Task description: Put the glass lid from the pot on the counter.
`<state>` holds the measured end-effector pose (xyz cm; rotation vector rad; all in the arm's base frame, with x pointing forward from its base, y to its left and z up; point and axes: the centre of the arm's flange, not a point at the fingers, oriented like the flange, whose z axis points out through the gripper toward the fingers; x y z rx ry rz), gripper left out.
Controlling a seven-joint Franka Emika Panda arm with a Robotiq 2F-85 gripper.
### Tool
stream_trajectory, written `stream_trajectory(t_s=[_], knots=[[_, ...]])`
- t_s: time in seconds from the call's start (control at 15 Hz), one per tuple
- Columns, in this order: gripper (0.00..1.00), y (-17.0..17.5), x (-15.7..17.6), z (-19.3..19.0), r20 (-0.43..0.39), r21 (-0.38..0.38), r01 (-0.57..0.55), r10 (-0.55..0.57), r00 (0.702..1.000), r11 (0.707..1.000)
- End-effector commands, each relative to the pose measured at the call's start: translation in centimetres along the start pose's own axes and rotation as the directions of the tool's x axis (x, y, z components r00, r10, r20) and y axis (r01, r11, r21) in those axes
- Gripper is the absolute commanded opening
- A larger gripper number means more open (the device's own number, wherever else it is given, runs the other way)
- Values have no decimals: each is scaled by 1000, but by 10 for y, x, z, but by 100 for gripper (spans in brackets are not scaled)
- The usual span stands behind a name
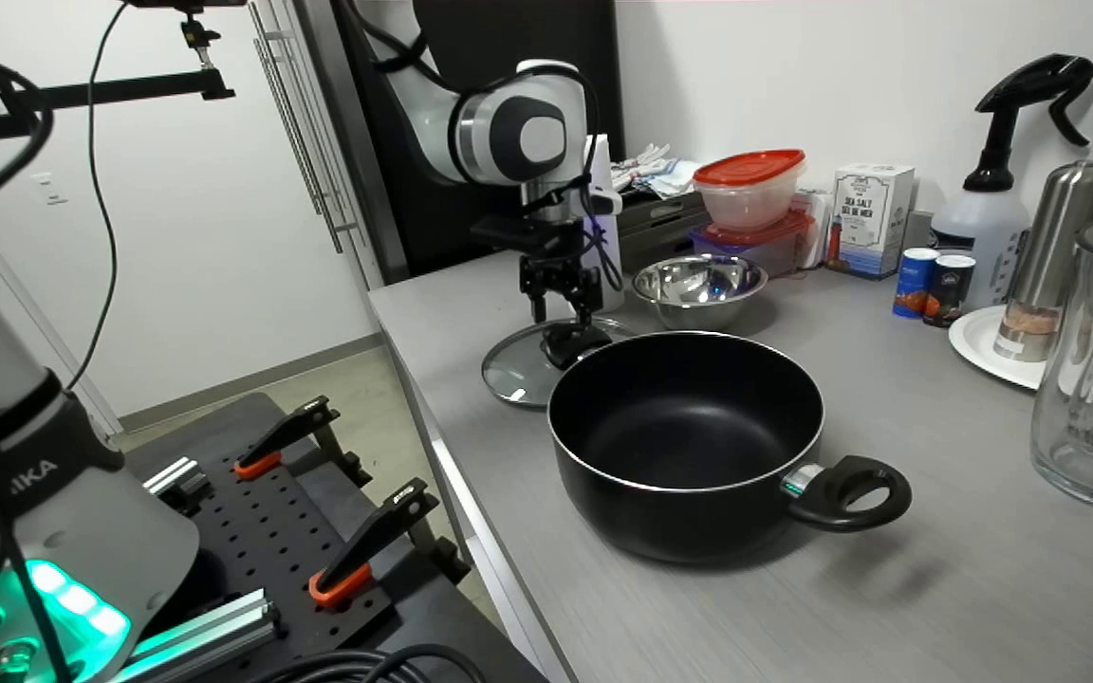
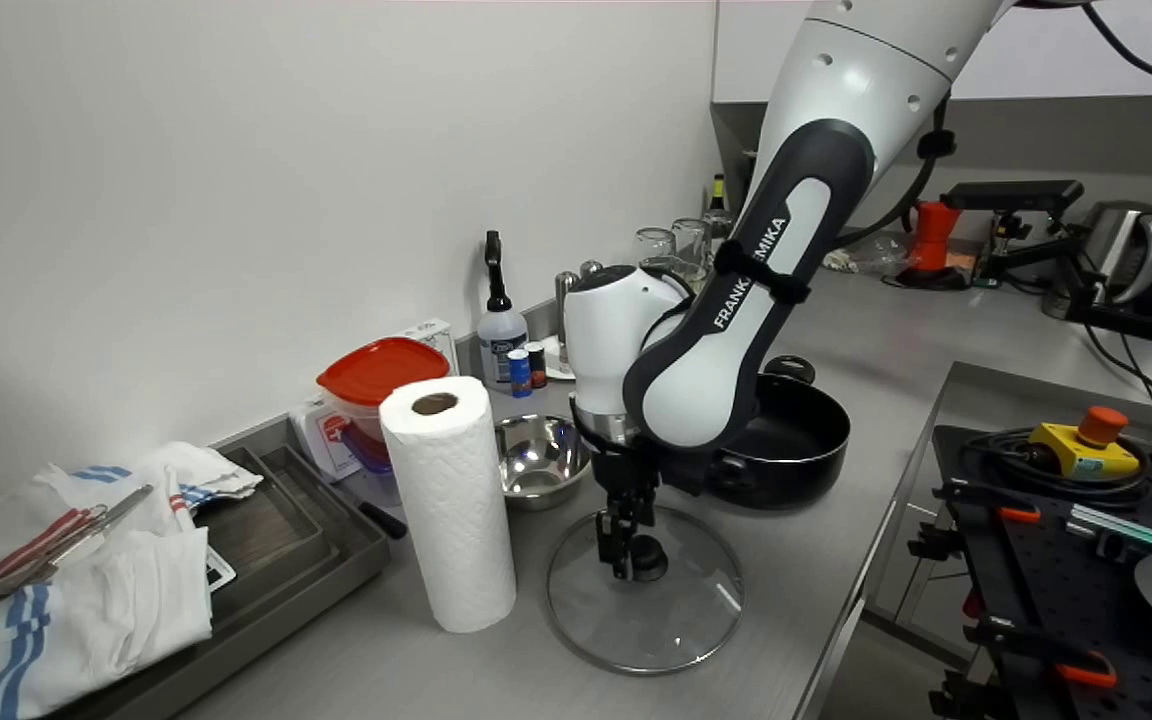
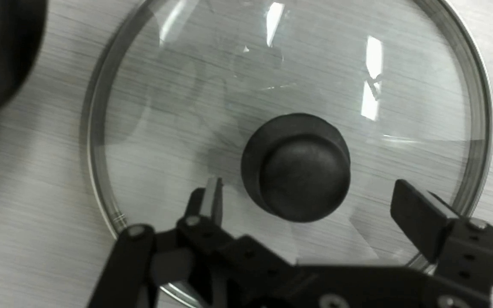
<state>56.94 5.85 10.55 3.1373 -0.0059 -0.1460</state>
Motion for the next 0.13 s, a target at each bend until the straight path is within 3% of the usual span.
stream_trajectory(t_s=[0.0, 0.07], knots=[[100, -3, -13, -16, -13, 22, 42, -41, 999, 999], [100, -5, -17, -21, -23, 21, 50, -49, 999, 999]])
